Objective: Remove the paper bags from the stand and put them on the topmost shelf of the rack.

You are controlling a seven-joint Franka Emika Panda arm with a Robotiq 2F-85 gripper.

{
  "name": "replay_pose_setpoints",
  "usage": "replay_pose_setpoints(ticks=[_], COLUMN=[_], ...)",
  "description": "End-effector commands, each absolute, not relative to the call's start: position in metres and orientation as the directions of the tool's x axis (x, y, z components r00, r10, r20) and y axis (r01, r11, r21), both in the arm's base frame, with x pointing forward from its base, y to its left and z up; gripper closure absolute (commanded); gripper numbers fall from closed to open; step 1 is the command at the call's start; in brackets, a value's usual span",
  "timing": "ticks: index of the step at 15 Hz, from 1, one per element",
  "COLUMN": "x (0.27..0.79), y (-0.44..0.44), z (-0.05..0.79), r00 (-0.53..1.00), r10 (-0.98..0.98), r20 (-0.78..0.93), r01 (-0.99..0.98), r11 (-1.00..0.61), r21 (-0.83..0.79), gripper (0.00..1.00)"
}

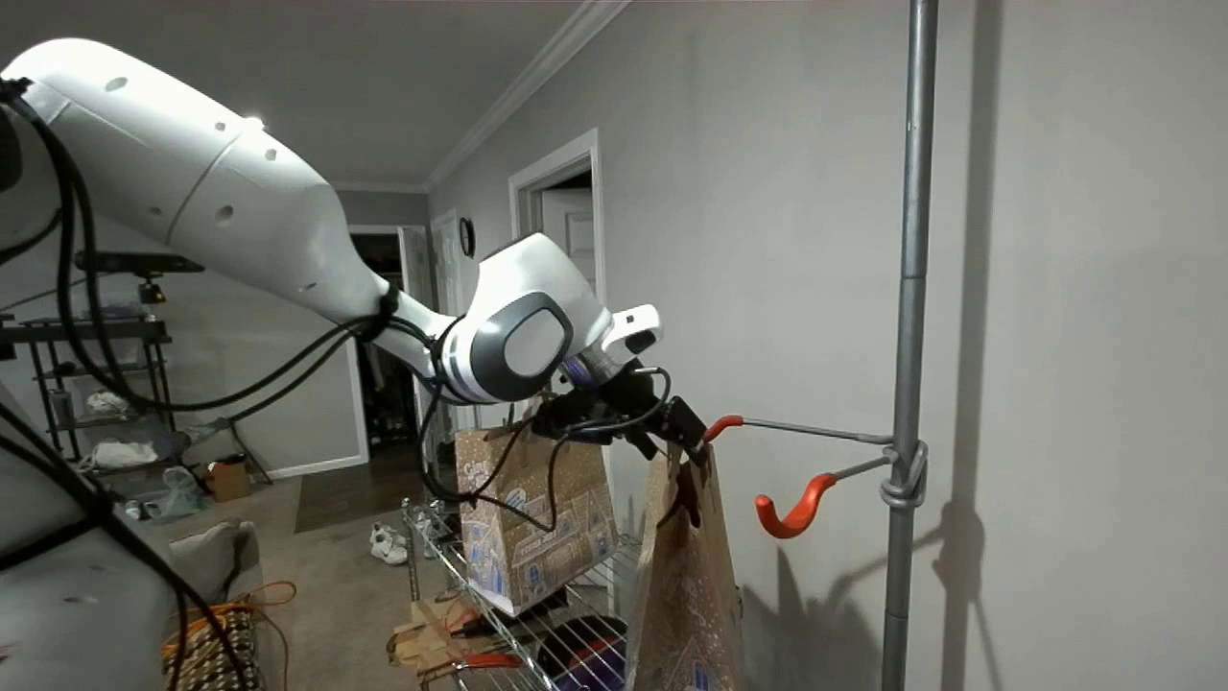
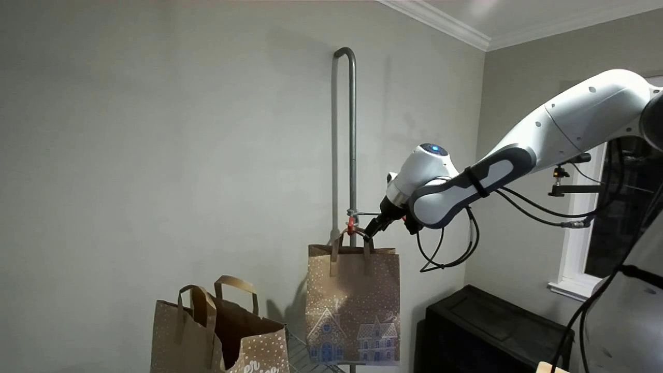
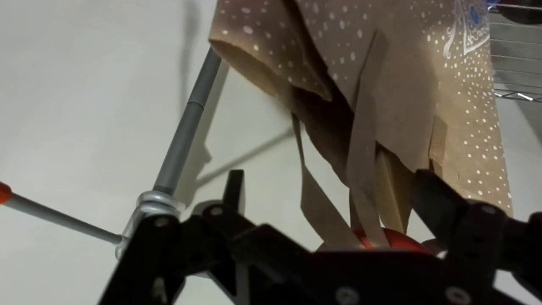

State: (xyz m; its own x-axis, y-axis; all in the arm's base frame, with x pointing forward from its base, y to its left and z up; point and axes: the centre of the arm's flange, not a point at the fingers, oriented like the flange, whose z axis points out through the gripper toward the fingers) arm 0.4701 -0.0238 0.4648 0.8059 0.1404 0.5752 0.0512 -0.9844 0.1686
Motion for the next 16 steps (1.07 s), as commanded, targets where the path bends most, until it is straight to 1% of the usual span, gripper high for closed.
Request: replay_pose_setpoints(ticks=[1,6,10,16], x=[0.482,0.489,0.491,0.502], y=[-0.046,-0.035,-0.042,-0.054], z=[0.455,0.446,0.452,0.46], r00=[0.759,0.691,0.657,0.641], r10=[0.29,0.443,0.511,0.521], r20=[0.583,0.571,0.555,0.564], r01=[0.236,0.443,0.485,0.484], r11=[-0.957,-0.884,-0.85,-0.844], r21=[0.168,0.149,0.208,0.23], gripper=[0.0,0.0,0.0,0.0])
